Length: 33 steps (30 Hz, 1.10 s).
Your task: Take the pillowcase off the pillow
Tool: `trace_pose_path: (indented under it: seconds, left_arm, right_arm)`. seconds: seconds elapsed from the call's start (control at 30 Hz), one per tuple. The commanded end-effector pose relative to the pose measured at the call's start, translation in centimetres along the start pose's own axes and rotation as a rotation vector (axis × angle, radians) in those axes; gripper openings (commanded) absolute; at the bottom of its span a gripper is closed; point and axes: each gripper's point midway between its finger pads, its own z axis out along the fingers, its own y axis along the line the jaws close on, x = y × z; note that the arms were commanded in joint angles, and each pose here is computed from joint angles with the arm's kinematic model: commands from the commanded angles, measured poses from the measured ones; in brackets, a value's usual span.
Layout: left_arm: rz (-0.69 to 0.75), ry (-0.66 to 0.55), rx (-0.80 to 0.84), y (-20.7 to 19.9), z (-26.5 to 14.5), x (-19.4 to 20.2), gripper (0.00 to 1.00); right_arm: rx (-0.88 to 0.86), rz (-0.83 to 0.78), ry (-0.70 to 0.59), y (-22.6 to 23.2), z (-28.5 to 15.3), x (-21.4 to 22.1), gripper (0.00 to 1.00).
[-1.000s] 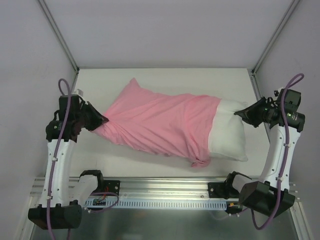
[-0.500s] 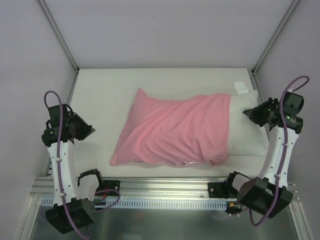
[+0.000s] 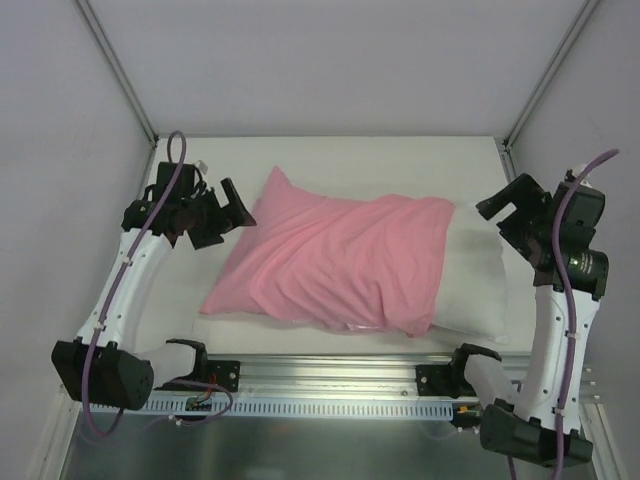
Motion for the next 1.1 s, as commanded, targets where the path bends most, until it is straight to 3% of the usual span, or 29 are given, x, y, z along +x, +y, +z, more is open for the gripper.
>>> trace_pose_path:
  seconds: [0.0,0.07,0.2,0.3,0.33,0.4,0.43,0.47,0.53,0.57,0.7,0.77,0.8,0.83,0.87,0.9,1.07]
  left_arm:
    - [0.053,-0.015,0.018,-3.0,1.5,-2.4,0.99]
    - [0.082,0.037,0.025,-4.6,3.3,-2.2,0.99]
    - [0.124,0.124,0.036,-6.4,5.9,-0.2,0.85]
    - [0.161,0.191,0.046,-7.1,7.5,2.7,0.49]
    - [0.164,0.201,0.05,-7.2,7.7,3.5,0.2]
    - [0.179,0.246,0.045,-6.8,8.0,5.9,0.01]
    - [0.165,0.246,0.05,-6.8,7.5,6.5,0.0]
    - [0.162,0.241,0.063,-6.8,7.2,7.0,0.0]
    - [0.142,0.247,0.081,-6.0,5.8,9.3,0.0]
    - [0.14,0.243,0.101,-5.9,5.2,10.1,0.0]
    - [0.128,0.274,0.171,-4.0,2.6,14.5,0.0]
    - [0.122,0.215,0.231,-3.9,0.7,14.3,0.02]
    - [0.122,0.204,0.221,-3.4,0.1,14.4,0.35]
    - [0.125,0.124,0.22,-3.7,-0.9,12.8,0.59]
    - [0.126,0.133,0.207,-3.3,-1.1,13.0,0.73]
    - [0.133,0.063,0.188,-3.6,-1.8,11.4,0.89]
    - [0.1,-0.03,0.001,-2.9,-1.4,5.8,0.94]
  right_arm:
    - [-0.038,-0.139,-0.001,2.5,-1.6,0.6,1.0]
    - [-0.061,-0.232,0.076,3.8,-1.3,2.8,0.98]
    - [-0.099,-0.361,0.229,4.9,0.2,7.3,0.94]
    - [-0.114,-0.408,0.367,5.0,1.9,10.5,0.77]
    - [-0.107,-0.425,0.414,4.6,2.4,11.8,0.66]
    - [-0.093,-0.443,0.457,4.3,3.6,13.2,0.59]
    - [-0.084,-0.453,0.483,3.9,4.1,14.1,0.53]
    - [-0.092,-0.464,0.493,4.1,4.5,14.7,0.42]
    - [-0.073,-0.477,0.528,3.8,5.6,15.7,0.31]
    - [-0.064,-0.488,0.531,3.8,6.0,15.7,0.19]
    - [0.01,-0.521,0.509,3.4,8.0,14.8,0.14]
    - [0.031,-0.525,0.502,3.7,8.9,14.3,0.13]
    - [0.03,-0.522,0.5,4.0,9.0,14.3,0.12]
    - [0.022,-0.503,0.499,4.4,9.2,14.3,0.12]
    - [0.007,-0.5,0.497,4.7,9.1,14.3,0.13]
    - [0.001,-0.488,0.498,4.8,9.0,14.4,0.13]
    - [-0.021,-0.501,0.486,4.7,7.7,14.7,0.36]
